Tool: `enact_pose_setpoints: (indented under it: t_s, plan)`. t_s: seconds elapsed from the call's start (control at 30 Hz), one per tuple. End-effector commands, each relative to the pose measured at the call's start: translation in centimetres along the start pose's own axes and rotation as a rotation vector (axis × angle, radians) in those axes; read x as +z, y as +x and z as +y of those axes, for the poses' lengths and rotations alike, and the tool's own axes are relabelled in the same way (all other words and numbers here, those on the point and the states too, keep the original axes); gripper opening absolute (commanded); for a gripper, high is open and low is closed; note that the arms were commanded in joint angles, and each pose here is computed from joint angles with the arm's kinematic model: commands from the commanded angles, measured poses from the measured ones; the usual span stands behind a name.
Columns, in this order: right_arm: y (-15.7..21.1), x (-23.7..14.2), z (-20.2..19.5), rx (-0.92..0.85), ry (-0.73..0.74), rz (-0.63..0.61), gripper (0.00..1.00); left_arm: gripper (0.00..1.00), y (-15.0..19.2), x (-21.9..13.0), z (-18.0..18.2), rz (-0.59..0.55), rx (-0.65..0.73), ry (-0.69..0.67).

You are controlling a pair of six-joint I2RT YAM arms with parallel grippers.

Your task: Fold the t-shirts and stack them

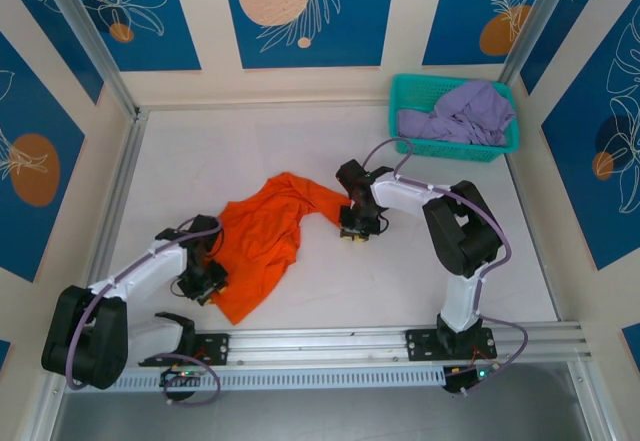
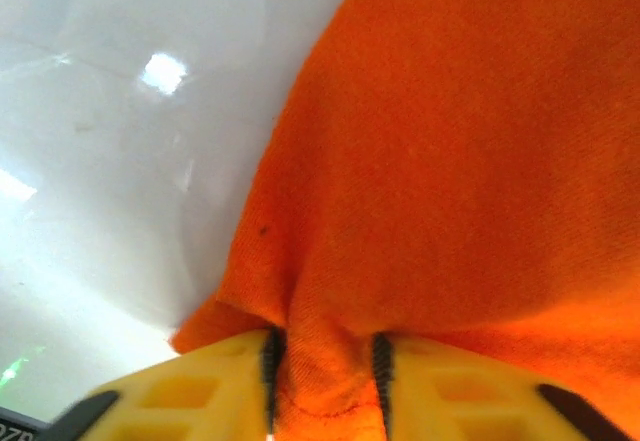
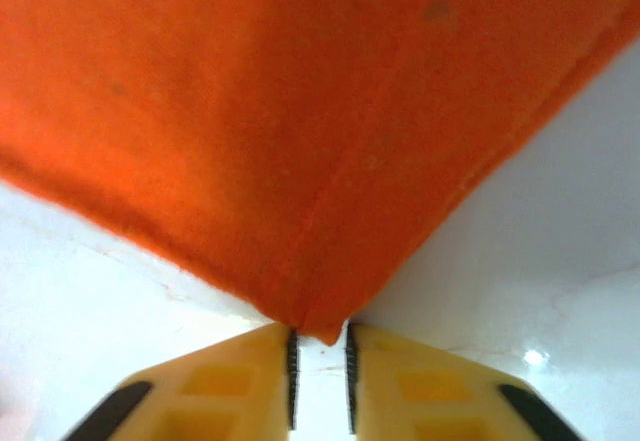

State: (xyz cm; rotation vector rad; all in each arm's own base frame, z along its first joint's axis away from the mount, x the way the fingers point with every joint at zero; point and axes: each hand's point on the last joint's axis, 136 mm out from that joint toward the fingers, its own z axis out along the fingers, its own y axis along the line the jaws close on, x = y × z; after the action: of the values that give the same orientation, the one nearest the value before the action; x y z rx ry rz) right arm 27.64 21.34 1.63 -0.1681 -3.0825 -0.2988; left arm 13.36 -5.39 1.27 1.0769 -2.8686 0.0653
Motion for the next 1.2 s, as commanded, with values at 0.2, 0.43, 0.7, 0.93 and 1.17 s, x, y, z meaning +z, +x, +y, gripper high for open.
enact_pose_setpoints:
  t_s: [0.2,0.43,0.7,0.93,1.17]
  plan:
    - [-1.4,-1.3,0.4,0.003,-0.036,-0.066,0.04,0.00,-1.5,-1.2,1.3,-0.076,0.034,-0.096]
    - [-2.2,-4.3,1.4,-0.014,-0.141,-0.133,0.00,0.00,-3.8,-5.2,-0.6,-0.196,0.114,-0.089]
    - [-2.3,-8.6,2.5,-0.039,-0.284,-0.229,0.00,0.00,-4.9,-8.3,-2.7,-0.267,0.200,-0.077]
    - [-2.5,-12.5,0.7,0.025,-0.365,-0.326,0.00,0.14,-4.3,-8.2,-6.2,-0.232,0.322,-0.059]
    - [-2.1,-13.8,-2.0,0.083,-0.348,-0.359,0.00,0.76,-5.5,-9.6,-5.3,-0.267,0.298,-0.190]
